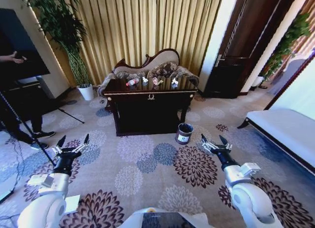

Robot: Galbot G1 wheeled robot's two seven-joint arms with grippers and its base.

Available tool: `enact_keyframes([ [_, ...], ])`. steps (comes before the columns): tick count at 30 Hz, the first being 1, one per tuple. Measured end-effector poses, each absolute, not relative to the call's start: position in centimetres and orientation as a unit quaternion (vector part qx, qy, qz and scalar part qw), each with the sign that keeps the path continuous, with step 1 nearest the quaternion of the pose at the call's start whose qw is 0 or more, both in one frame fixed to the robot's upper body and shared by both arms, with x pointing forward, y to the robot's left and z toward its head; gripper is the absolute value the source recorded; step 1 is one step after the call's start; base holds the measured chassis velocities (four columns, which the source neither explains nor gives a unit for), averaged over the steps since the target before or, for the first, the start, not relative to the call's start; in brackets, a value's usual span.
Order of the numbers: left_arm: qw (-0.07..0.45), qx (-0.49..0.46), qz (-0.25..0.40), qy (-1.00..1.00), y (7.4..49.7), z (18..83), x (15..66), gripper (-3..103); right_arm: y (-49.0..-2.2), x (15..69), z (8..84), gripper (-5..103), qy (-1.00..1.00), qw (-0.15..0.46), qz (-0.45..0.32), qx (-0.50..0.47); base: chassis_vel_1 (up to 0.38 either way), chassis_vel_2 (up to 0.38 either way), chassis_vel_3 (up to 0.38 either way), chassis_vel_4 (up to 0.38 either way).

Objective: Move to the front of the table and place the trash on the table into the trash bin.

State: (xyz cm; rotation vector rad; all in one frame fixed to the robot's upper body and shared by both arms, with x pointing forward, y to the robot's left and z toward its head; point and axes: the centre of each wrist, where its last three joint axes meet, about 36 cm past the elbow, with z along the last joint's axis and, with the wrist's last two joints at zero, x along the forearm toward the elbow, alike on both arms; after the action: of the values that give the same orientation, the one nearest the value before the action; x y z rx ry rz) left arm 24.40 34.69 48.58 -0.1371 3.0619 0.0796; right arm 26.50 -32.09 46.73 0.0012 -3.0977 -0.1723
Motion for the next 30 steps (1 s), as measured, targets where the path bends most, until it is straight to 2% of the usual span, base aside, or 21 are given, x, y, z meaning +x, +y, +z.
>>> enact_keyframes([
  [23, 0.042, -0.042, 0.028, 0.998, 34.75, 48.66, 24.34, 100, -32.2, 26.54, 46.48, 100, -0.998, 0.013, -0.055, 0.001, -0.025, 0.027, 0.019, -0.029],
  [30, 0.043, -0.043, 0.028, 0.998, 34.76, 48.67, 24.34, 100, -32.23, 26.57, 46.51, 100, -0.998, 0.012, -0.054, 0.002, -0.132, 0.129, 0.131, -0.123],
])
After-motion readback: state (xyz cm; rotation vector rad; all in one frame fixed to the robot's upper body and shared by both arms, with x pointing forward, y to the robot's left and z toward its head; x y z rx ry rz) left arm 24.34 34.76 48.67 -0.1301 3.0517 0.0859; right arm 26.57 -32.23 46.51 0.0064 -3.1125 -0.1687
